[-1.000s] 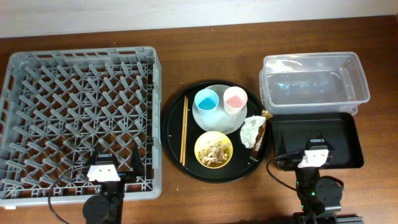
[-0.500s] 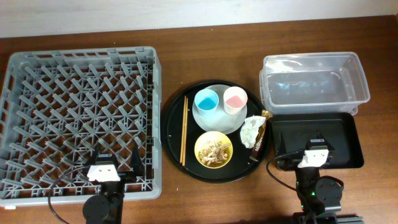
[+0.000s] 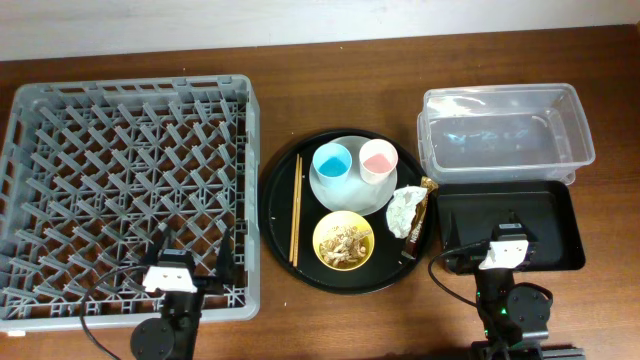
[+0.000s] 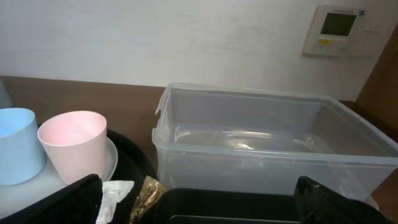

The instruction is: Sort waste into correct bins and load items into the dishwasher rack

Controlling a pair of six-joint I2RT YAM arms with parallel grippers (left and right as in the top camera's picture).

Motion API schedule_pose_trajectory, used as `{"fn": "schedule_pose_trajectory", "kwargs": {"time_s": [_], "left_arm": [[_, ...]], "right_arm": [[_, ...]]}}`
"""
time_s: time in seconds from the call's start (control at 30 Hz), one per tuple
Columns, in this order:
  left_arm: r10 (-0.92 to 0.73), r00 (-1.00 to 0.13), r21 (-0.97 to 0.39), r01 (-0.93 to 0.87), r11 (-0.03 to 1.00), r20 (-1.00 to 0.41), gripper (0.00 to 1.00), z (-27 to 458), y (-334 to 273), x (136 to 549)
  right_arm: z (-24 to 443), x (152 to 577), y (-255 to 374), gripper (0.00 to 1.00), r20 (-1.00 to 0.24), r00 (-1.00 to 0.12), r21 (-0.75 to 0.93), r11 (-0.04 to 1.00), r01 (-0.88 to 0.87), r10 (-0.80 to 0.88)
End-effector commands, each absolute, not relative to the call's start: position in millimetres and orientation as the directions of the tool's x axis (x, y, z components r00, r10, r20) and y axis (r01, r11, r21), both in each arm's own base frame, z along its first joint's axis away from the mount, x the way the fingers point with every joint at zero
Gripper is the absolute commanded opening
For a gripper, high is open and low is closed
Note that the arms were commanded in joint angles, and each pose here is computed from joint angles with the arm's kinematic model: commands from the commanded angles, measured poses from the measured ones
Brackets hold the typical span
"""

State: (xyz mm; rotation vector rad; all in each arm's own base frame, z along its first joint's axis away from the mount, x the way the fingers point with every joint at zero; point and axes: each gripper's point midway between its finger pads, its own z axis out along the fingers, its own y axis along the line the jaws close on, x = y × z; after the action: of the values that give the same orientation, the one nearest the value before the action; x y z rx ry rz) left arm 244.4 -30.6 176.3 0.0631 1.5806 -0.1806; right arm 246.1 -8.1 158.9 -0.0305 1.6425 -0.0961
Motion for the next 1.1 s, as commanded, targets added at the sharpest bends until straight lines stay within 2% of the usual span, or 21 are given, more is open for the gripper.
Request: {"fn": "schedule_pose_trajectory", "kwargs": {"time_s": [0.0,0.2,0.27,0.33,0.4,0.47,0.6,0.67,0.7,0.73,0.77,0.83,0.87,0.97,1.07], "left_arm": [[-0.069,0.006,-0.065,0.27,0.961,-0.998,0.99,212.3,-50.0,230.9],[-0.053,-0.062,-0.067,0.267,0.961,-0.997,0.99,291.8,-49.2,211.2],[-0.031,-0.153,-0.077,0.3,0.951,-0.988,0.99,315.8,-55.9,212.7],[0.01,-0.292,-0.1,0.361,0.927,-0.956,0.99,326.4,-68.1,217.2],[0.027,-0.501,-0.189,0.376,0.907,-0.865,1.0,325.9,-77.5,225.2],[0.035,-0.658,-0.27,0.357,0.894,-0.752,0.99,322.8,-83.7,235.8],[0.041,-0.792,-0.446,0.384,0.808,-0.609,0.99,325.7,-111.4,261.2],[0.045,-0.845,-0.514,0.365,0.777,-0.532,0.99,311.4,-120.6,279.4],[0.046,-0.864,-0.542,0.355,0.762,-0.501,0.68,303.8,-124.3,284.8],[0.05,-0.885,-0.566,0.338,0.752,-0.463,0.28,294.0,-127.5,290.3],[0.055,-0.899,-0.57,0.322,0.756,-0.435,0.15,285.7,-128.2,293.2],[0.079,-0.927,-0.507,0.271,0.818,-0.367,0.07,255.4,-123.3,303.8],[0.076,-0.943,-0.461,0.227,0.858,-0.323,0.07,239.5,-119.2,306.4],[0.093,-0.968,-0.357,0.175,0.918,-0.235,0.18,208.3,-119.5,305.8],[0.15,-0.971,-0.252,0.194,0.948,-0.184,0.2,180.7,-135.3,305.0]], "right_arm": [[156.2,245.7,-11.7,0.99,-0.994,-0.081,-0.073,0.996,0.057,-0.068],[156.1,245.7,-11.7,0.99,-0.994,-0.081,-0.074,0.996,0.057,-0.069],[156.1,245.7,-11.7,0.99,-0.994,-0.081,-0.073,0.996,0.057,-0.068],[156.2,245.7,-11.7,0.99,-0.994,-0.081,-0.073,0.996,0.057,-0.068],[156.2,245.7,-11.7,0.99,-0.994,-0.081,-0.073,0.996,0.057,-0.068],[156.1,245.7,-11.7,0.99,-0.994,-0.081,-0.073,0.996,0.057,-0.068],[156.1,245.7,-11.7,0.99,-0.994,-0.081,-0.073,0.996,0.057,-0.068],[156.2,245.7,-11.7,0.99,-0.994,-0.081,-0.074,0.996,0.057,-0.069],[156.2,245.7,-11.7,0.99,-0.994,-0.081,-0.073,0.996,0.057,-0.068],[156.2,245.7,-11.7,0.99,-0.994,-0.081,-0.074,0.996,0.057,-0.069],[156.2,245.7,-11.7,0.99,-0.994,-0.081,-0.074,0.996,0.057,-0.069],[156.1,245.7,-11.7,0.99,-0.994,-0.081,-0.074,0.996,0.057,-0.069],[156.2,245.7,-11.7,0.99,-0.994,-0.081,-0.074,0.996,0.057,-0.069],[156.1,245.7,-11.7,0.99,-0.994,-0.081,-0.073,0.996,0.057,-0.068],[156.1,245.7,-11.7,0.99,-0.994,-0.081,-0.073,0.996,0.057,-0.068]]}}
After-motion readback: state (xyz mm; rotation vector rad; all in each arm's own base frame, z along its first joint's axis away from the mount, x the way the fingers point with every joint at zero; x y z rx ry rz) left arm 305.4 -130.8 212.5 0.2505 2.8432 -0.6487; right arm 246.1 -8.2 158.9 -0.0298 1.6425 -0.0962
